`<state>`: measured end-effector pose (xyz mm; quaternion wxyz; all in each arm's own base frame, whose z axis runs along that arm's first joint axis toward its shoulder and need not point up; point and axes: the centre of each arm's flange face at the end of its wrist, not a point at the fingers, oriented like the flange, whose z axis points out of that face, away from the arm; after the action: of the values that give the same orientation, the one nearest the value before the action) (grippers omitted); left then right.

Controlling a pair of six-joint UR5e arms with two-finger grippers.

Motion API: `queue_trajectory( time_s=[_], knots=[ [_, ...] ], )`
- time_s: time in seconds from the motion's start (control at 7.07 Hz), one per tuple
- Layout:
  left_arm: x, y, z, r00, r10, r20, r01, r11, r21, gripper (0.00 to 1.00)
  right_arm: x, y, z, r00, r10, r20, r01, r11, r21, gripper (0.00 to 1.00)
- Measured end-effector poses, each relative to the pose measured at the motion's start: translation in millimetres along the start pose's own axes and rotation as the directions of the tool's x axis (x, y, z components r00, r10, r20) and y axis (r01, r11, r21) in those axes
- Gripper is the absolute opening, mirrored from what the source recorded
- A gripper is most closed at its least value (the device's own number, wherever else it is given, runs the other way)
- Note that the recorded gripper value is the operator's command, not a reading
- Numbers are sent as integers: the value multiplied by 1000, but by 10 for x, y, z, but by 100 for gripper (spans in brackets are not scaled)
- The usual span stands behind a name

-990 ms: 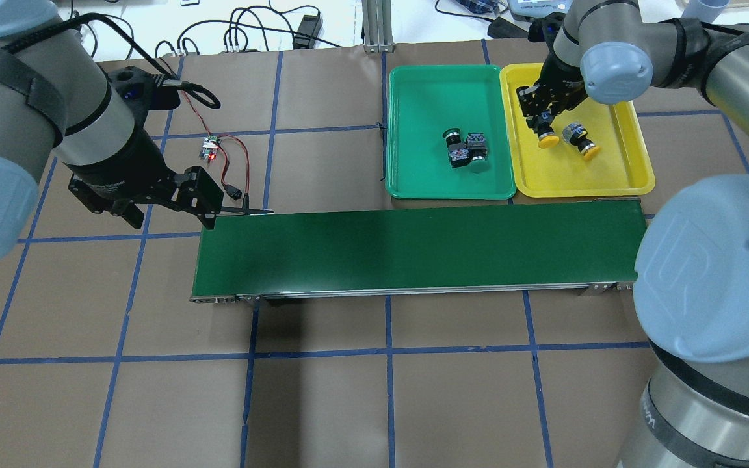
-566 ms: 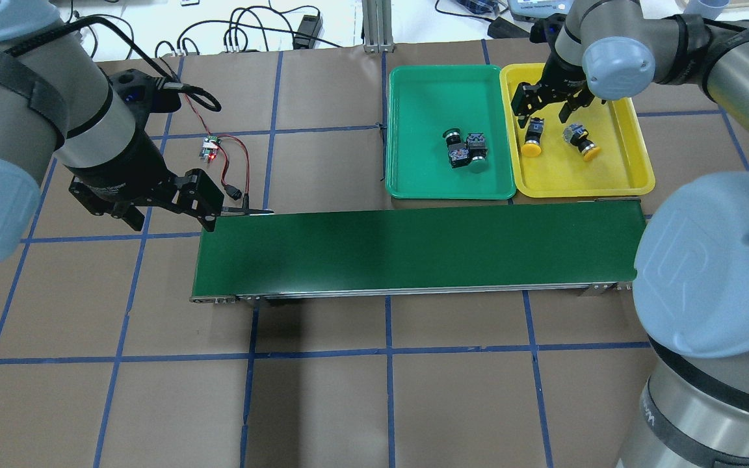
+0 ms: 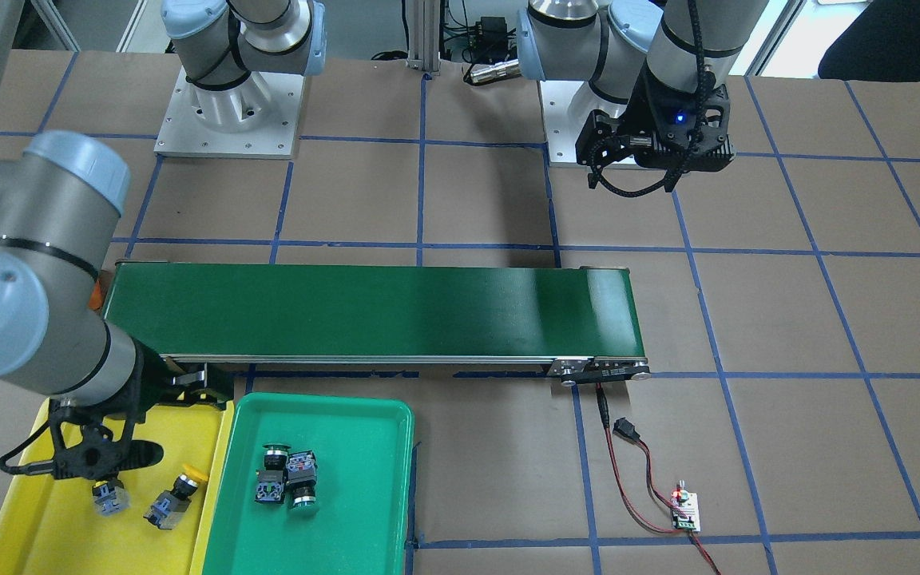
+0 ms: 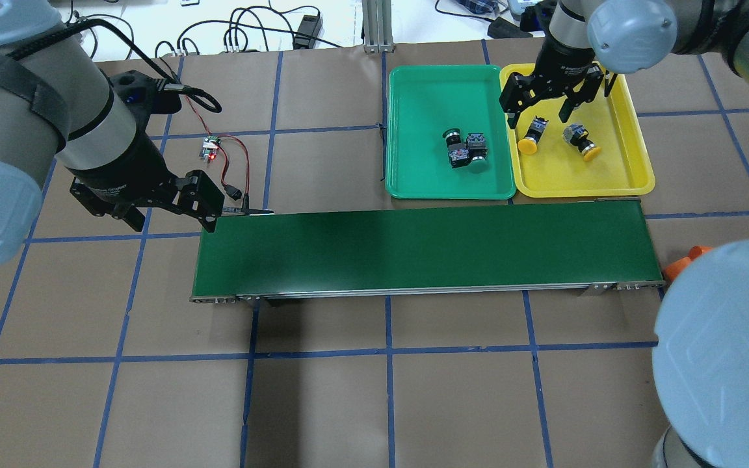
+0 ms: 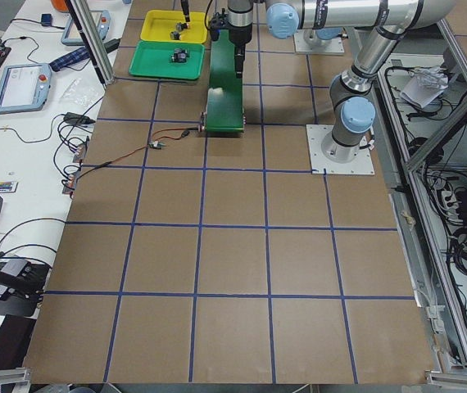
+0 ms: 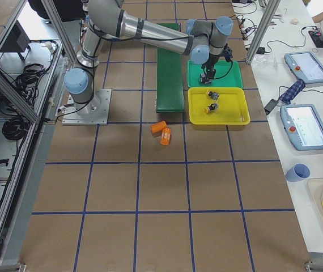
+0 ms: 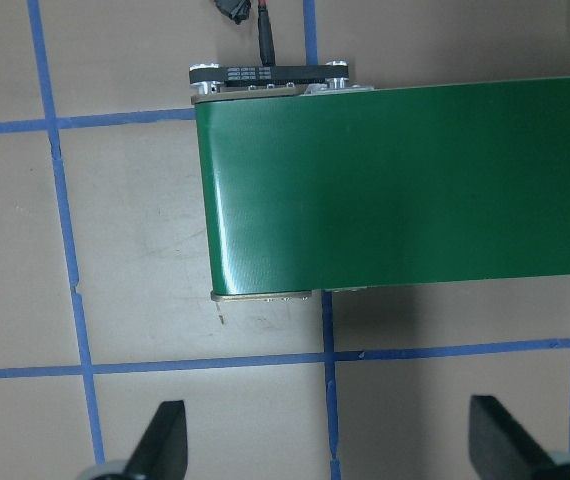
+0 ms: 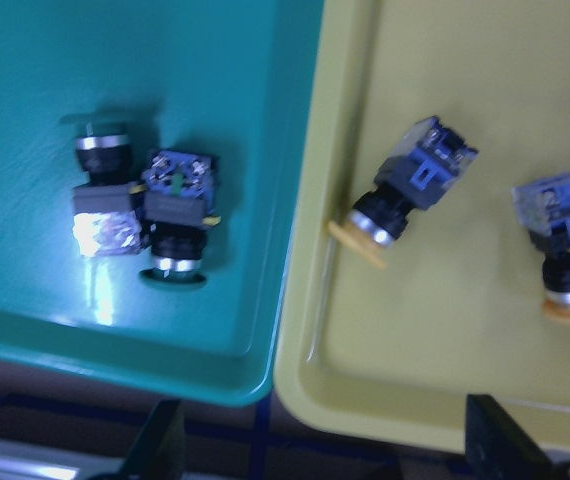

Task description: Sort buttons by color to trays

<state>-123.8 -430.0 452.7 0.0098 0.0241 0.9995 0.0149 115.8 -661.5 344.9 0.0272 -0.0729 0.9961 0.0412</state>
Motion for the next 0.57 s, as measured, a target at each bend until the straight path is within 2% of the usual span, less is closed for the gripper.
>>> queue_trajectory(
  time_s=[0.28, 0.57],
  knots=[
    [0, 13, 16, 1000, 0, 1, 0, 1000, -2, 100, -468, 356, -472, 999, 38, -10, -38, 999, 2, 100],
    [1, 15, 18, 1000, 0, 0, 0, 1000, 0, 100, -705, 668, -886, 998, 56, -5, -56, 998, 34, 100]
  ],
)
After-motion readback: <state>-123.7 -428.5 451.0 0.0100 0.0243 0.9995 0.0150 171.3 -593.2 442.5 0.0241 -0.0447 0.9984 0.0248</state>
